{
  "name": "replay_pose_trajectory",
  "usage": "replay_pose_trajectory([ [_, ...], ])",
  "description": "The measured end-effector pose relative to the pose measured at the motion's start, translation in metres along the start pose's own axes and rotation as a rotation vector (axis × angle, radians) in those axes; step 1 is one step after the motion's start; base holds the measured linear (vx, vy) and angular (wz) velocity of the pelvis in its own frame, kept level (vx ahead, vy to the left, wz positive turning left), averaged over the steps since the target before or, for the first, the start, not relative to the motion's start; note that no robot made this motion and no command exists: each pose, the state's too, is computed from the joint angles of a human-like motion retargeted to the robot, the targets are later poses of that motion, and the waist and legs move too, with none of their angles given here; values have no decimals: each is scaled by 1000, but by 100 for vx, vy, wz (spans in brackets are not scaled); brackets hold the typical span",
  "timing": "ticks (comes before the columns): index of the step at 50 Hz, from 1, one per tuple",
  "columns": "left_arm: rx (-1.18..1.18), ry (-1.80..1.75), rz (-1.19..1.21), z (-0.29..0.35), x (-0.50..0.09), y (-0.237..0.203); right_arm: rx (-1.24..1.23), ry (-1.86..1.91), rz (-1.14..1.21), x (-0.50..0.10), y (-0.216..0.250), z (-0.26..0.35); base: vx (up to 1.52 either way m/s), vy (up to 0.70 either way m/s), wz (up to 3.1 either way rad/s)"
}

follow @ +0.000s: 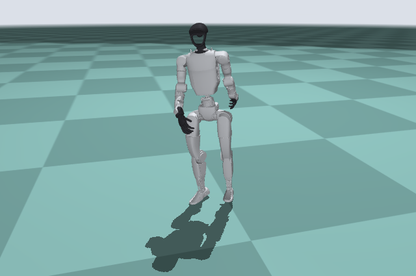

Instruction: In place motions

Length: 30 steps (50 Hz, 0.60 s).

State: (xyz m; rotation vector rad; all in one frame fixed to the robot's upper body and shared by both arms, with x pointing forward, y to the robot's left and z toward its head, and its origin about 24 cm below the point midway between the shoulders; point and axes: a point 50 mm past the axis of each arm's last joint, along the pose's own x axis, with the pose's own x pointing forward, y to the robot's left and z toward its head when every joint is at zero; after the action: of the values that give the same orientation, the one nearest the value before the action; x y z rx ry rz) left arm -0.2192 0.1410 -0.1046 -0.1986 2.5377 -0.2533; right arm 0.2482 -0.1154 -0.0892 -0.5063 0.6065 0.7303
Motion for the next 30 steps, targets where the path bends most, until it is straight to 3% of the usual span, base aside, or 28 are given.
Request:
replay_pose_trajectory([
  [7, -122, -65, 27, 31, -20, 9, -57, 284, 36, -21, 42, -75, 0, -2, 12],
  [15, 94, -610, 79, 183, -156, 4, 446, 1070, 181, -153, 167, -209, -6, -4, -28],
  [18, 244, -825, 109, 224, -219, -16, 641, 1303, 193, -213, 212, -227, 2, -4, 235],
  [23, 444, -1122, 221, 258, -309, -49, 766, 1586, 158, -287, 255, -234, 0, 0, 0],
  [30, 566, -1342, 372, 266, -361, -69, 822, 1628, 64, -296, 257, -236, 0, 0, 0],
])
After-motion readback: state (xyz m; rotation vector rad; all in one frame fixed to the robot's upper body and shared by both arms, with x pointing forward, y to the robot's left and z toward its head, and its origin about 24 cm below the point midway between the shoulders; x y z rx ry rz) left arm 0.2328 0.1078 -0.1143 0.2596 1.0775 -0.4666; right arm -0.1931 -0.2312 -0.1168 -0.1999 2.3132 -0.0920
